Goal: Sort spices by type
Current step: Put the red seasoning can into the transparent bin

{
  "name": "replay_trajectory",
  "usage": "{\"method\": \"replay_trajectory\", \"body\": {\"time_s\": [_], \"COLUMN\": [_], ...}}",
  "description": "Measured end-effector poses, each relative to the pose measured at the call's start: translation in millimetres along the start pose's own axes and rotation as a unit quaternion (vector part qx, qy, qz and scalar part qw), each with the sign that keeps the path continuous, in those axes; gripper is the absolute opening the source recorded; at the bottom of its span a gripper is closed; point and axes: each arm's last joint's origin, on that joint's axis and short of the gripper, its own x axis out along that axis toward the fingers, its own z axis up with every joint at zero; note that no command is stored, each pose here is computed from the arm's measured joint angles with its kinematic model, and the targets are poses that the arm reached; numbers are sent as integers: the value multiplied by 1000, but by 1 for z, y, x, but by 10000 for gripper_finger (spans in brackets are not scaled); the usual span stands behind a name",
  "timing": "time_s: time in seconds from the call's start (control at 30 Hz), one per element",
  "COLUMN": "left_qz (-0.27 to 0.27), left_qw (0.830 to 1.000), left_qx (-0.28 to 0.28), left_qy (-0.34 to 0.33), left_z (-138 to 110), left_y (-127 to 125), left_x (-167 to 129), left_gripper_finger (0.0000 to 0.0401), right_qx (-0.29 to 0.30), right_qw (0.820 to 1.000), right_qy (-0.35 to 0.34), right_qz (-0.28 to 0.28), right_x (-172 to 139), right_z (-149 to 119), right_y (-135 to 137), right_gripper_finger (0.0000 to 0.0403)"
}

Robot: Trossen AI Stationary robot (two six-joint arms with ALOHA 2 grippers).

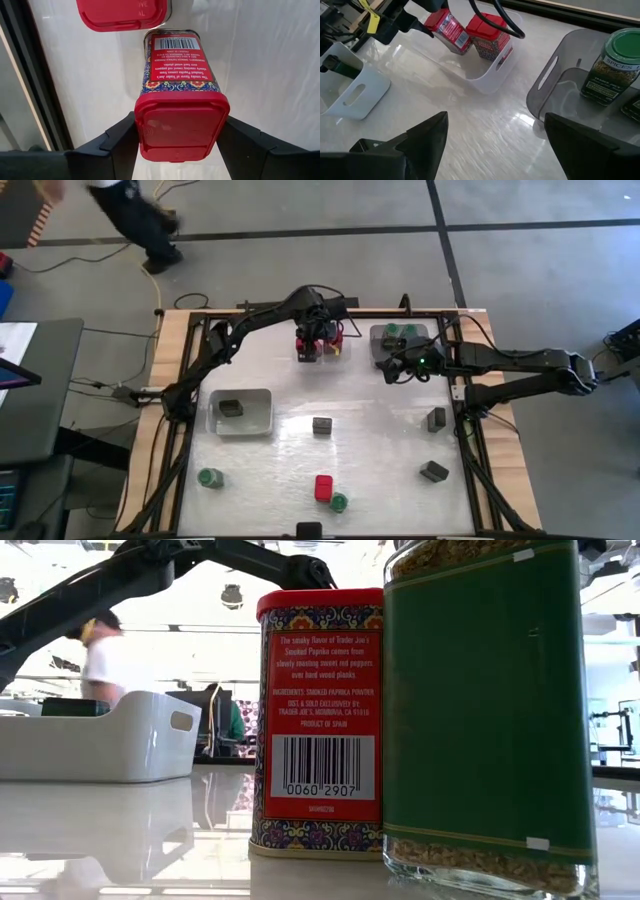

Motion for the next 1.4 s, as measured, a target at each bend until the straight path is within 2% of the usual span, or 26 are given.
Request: {"method": "replay_trajectory", "body": {"time_s": [0.2,0.47,0.83,0.97,1.03,1.17,1.27,1.4], "left_qz": [3,72,59,49,19,-47,-74,-55], "left_qw": [1000,996,997,995,992,976,963,949], "left_qx": [-15,-28,-43,-42,-12,22,12,-14], "left_qy": [1,32,-27,-72,-121,-212,-259,-310], "left_z": [0,-2,-8,-20,-29,-50,-67,-90], "left_y": [0,2,-10,-15,-19,-21,-13,-13], "left_x": [0,-1,-43,-73,-94,-129,-139,-139], "left_gripper_finger": [261,285,283,283,283,283,283,283], "right_qx": [0,0,0,1,2,5,15,30], "right_qw": [1000,1000,1000,1000,1000,1000,999,998], "right_qy": [0,0,0,-1,-4,-11,-27,-49], "right_qz": [0,0,0,1,2,8,15,19], "right_x": [0,0,0,0,0,0,1,2], "right_z": [0,0,0,0,1,2,7,13], "right_y": [0,0,0,0,0,2,2,0], "right_gripper_finger": [356,356,356,356,356,356,356,356]}}
